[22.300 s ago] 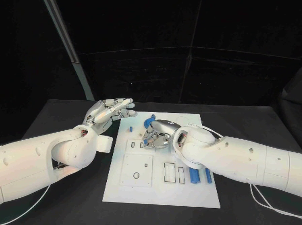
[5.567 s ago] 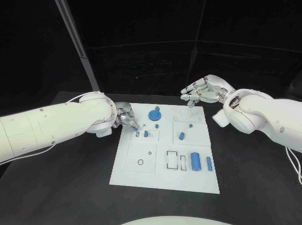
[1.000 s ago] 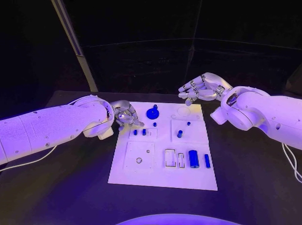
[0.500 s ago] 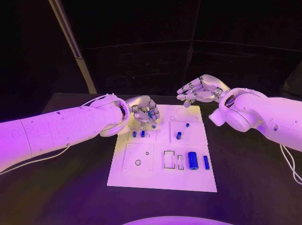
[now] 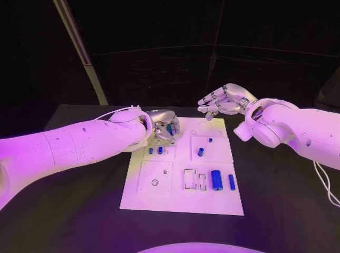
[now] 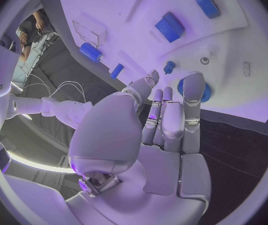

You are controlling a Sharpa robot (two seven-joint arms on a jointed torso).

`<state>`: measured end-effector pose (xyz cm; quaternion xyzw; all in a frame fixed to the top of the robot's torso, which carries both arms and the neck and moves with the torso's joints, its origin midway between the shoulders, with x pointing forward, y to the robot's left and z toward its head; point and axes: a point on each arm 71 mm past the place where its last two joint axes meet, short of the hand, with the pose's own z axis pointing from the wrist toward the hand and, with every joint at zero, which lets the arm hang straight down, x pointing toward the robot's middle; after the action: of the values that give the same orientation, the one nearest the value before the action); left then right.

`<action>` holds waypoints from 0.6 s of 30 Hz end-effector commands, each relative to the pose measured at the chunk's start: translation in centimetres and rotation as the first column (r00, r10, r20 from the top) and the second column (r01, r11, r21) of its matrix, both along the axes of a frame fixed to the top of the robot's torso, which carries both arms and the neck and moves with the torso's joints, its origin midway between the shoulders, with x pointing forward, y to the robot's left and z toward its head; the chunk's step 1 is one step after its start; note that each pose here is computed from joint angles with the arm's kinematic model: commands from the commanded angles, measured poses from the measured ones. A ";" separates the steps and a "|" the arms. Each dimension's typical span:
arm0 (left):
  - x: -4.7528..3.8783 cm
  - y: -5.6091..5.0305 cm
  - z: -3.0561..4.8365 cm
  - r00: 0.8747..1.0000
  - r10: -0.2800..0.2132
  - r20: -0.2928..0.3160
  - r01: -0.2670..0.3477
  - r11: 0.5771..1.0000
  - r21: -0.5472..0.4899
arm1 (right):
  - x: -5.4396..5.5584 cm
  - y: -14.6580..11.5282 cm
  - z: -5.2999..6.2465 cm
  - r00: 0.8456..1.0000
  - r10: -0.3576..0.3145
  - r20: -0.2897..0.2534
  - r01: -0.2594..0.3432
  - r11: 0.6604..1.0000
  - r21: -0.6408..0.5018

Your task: Assemble the parts on the task board

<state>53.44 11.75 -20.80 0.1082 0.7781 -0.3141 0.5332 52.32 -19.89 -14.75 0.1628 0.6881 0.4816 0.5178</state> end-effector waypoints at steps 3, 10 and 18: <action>0.06 -0.1 -0.57 1.000 -0.012 -0.007 0.013 0.996 0.093 | 0.0 0.1 0.2 1.000 0.009 0.008 -0.009 1.000 0.004; -0.10 -0.4 -1.03 0.999 -0.021 -0.033 0.025 0.993 0.113 | 0.0 0.2 0.2 1.000 0.011 0.008 -0.011 1.000 0.005; 0.08 -0.5 -1.42 0.999 -0.014 -0.034 0.018 0.993 0.116 | 0.0 0.3 0.2 1.000 0.013 0.008 -0.013 1.000 0.005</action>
<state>53.48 11.26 -22.16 0.1347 0.7993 -0.2817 0.5134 52.35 -19.69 -14.76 0.1619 0.6880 0.4828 0.5171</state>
